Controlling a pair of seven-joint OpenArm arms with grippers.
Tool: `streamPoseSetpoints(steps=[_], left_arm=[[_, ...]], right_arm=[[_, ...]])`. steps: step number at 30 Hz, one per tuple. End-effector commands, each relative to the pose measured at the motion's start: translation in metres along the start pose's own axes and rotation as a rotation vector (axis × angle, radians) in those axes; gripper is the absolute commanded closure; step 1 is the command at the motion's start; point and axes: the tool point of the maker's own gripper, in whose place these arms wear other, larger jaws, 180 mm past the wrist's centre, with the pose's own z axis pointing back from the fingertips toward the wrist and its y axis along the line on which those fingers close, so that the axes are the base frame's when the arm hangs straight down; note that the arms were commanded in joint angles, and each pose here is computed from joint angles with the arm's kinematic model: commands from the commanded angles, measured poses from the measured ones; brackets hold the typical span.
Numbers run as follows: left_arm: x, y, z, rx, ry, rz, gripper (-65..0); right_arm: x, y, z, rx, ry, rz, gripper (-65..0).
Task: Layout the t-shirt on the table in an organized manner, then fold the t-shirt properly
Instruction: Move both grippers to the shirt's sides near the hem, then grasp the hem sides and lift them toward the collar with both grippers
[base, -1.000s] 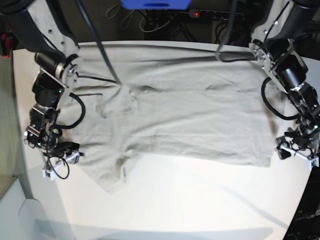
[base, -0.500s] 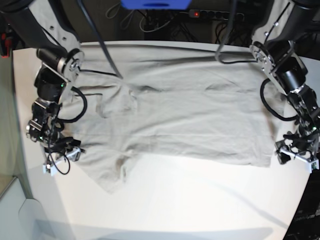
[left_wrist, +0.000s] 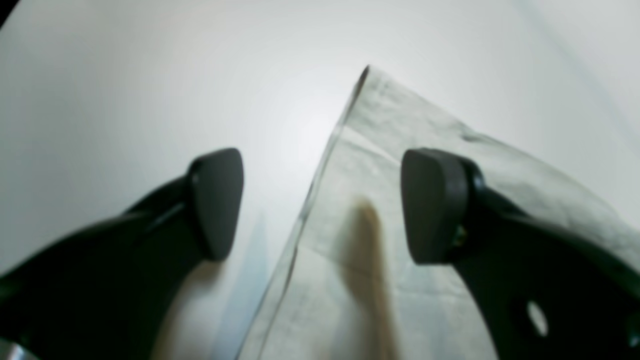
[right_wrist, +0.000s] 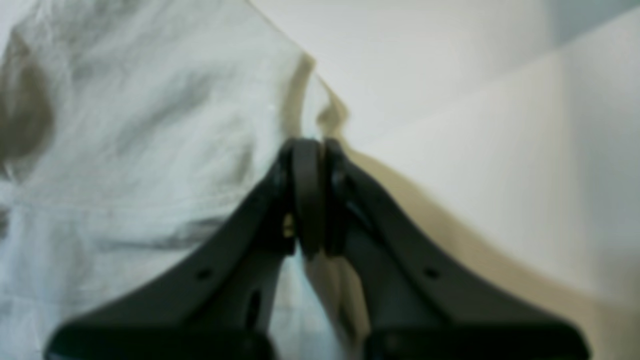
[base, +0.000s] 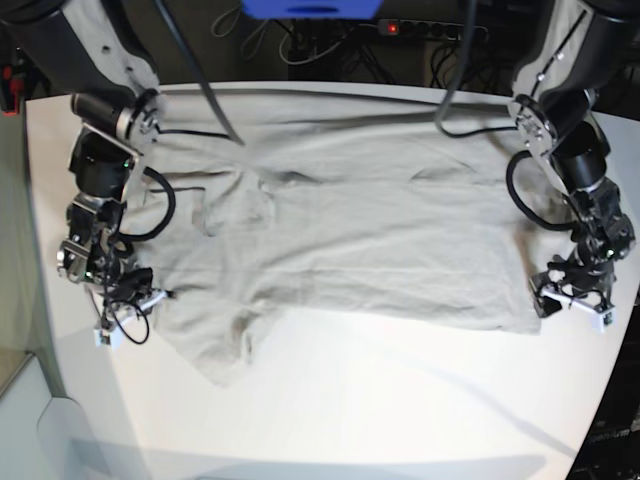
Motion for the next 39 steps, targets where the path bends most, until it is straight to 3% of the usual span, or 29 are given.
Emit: streamPoseSetpoints(steps=[1, 7, 12, 23, 26, 30, 34, 39], left_arm=[[0.039, -0.005, 0.000, -0.013, -0.091, -0.017, -48.1], [0.042, -0.028, -0.011, -0.066, -0.130, -0.081, -48.1], [0.061, -0.036, -0.014, -0.085, -0.225, -0.060, -48.1], [0.049, -0.052, -0.027, -0.119, -0.175, -0.004, -47.9], [0.046, -0.042, -0.028, -0.077, -0.168, 0.001, -47.9], [0.030, -0.005, -0.025, 0.066, -0.140, 0.011, -48.0], [0.025, -0.003, -0.025, 0.074, -0.132, 0.013, -47.9], [-0.010, -0.005, -0.029, 0.066, -0.053, 0.033, -47.9]], right_arm=[[-0.003, -0.002, 0.000, -0.014, 0.041, 0.008, 0.0], [0.000, -0.010, 0.003, -0.027, 0.032, 0.005, 0.0], [0.001, -0.024, 0.011, -0.059, 0.014, 0.019, 0.0], [0.006, -0.025, 0.014, -0.066, -0.005, 0.032, 0.0], [0.007, -0.025, 0.014, -0.066, -0.007, 0.032, 0.0], [0.008, -0.025, 0.015, -0.066, -0.010, 0.033, 0.0], [0.008, -0.025, 0.015, -0.066, -0.010, 0.033, 0.0], [0.009, -0.024, 0.015, -0.066, -0.010, 0.033, 0.0]])
